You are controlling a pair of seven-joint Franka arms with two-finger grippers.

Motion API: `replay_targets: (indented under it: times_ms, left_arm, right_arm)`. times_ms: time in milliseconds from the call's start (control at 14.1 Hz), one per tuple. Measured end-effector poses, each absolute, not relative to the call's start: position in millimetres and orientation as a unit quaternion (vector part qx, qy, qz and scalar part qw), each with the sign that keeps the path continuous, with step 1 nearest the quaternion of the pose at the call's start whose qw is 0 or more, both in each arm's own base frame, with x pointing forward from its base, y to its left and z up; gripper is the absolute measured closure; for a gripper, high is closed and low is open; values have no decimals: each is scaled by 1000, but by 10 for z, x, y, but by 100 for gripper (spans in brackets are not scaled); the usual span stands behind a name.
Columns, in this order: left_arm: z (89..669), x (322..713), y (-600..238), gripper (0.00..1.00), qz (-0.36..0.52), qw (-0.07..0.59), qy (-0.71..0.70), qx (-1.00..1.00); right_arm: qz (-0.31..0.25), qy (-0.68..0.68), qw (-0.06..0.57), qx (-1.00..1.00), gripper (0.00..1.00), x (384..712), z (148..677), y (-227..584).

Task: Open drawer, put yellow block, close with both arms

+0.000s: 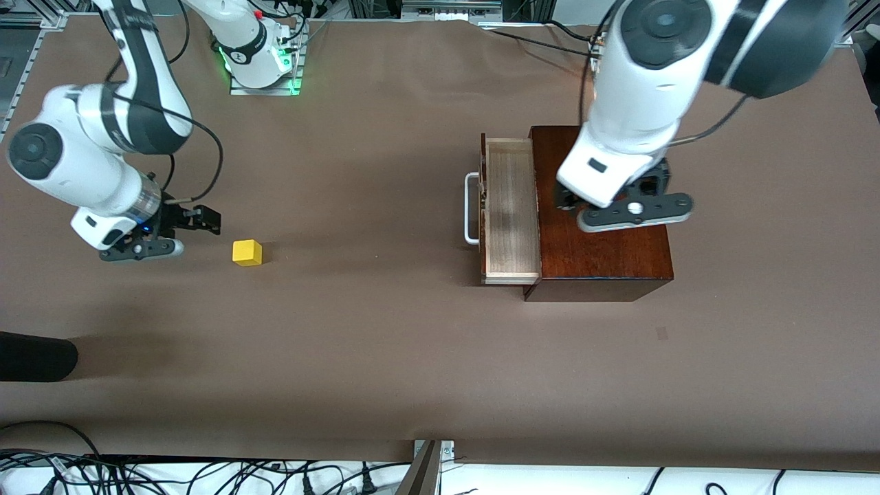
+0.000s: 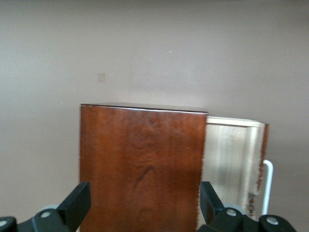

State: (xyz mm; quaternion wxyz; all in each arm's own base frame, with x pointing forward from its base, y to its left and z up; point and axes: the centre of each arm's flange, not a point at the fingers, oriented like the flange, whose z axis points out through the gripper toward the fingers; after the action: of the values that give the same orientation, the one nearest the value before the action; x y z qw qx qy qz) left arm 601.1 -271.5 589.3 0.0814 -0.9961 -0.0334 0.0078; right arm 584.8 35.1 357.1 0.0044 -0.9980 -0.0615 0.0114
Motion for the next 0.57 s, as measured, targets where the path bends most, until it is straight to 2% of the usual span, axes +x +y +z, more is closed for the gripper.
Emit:
replay_targets:
  times_ms: [142, 283, 566]
  left_arm:
    - [5898, 6073, -2304, 0, 27, 51, -8, -998]
    - [5858, 6058, -1914, 0, 1, 30, 9, -999]
    - [5833, 5655, -1283, 0, -31, 31, 10, -999]
  right_arm:
    - [1, -59, 3, -998, 0, 5859, 3308, 347]
    - [-10, -57, 1, -998, 0, 5834, 3051, 340]
    - [-18, -50, -1, -999, 0, 5743, 2660, 341]
